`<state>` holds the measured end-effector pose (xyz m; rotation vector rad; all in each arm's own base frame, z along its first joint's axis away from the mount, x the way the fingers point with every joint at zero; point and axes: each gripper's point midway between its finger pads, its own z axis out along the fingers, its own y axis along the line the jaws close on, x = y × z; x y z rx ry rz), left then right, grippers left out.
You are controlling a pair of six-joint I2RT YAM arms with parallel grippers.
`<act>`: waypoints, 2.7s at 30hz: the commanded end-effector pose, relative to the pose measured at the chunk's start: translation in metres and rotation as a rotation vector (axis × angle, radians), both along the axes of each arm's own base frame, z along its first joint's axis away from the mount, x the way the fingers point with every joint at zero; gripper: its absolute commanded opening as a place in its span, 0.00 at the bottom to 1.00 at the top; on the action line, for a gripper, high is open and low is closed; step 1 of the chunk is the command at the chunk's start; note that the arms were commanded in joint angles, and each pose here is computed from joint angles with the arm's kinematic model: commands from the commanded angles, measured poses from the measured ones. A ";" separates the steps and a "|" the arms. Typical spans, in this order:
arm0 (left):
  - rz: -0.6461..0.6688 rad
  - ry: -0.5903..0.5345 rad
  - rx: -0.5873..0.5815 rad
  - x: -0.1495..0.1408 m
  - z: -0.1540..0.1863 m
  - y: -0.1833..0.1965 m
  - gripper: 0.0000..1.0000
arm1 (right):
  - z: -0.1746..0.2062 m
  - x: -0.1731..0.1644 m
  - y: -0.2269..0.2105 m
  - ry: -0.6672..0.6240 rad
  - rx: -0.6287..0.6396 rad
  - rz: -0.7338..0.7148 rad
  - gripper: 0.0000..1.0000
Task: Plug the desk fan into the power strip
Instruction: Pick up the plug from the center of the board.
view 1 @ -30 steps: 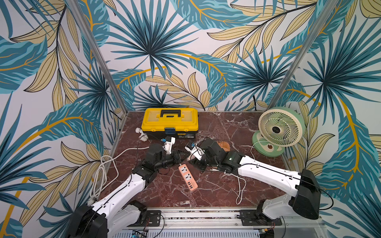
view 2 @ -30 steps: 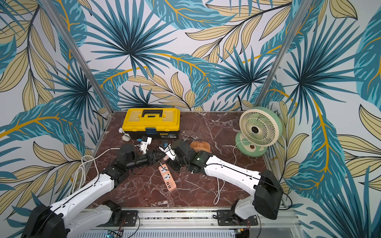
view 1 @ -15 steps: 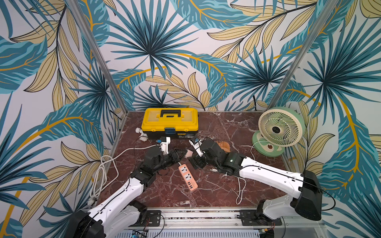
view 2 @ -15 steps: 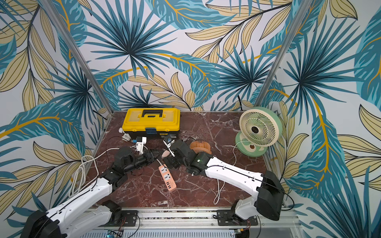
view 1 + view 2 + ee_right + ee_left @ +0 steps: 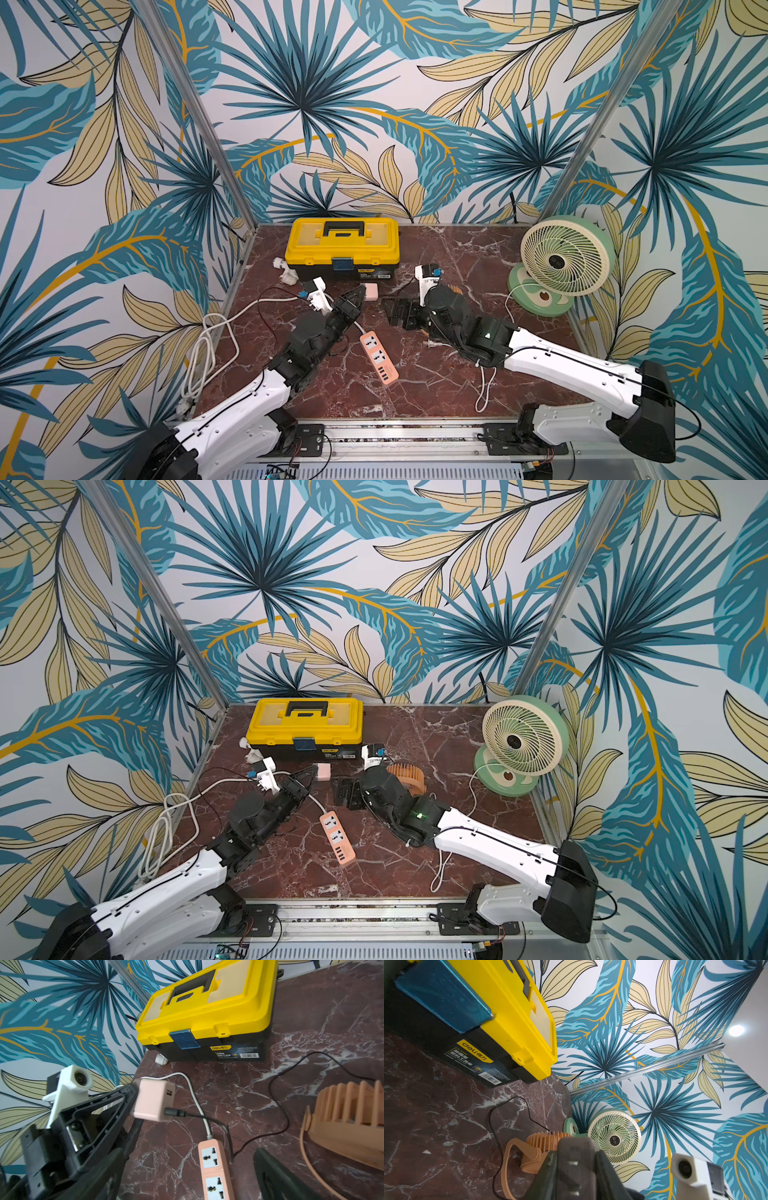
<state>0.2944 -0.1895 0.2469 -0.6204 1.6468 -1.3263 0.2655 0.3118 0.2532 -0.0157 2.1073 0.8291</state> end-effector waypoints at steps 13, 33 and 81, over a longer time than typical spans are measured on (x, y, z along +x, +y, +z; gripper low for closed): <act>0.045 -0.110 -0.165 -0.006 0.025 -0.021 0.00 | 0.047 0.005 0.032 0.018 0.601 0.126 0.83; 0.030 -0.097 -0.179 -0.012 0.020 -0.025 0.00 | 0.045 0.037 0.028 0.013 0.667 0.031 0.49; -0.354 0.373 0.467 -0.127 -0.173 0.003 0.76 | -0.102 -0.009 0.003 0.042 -0.336 0.216 0.00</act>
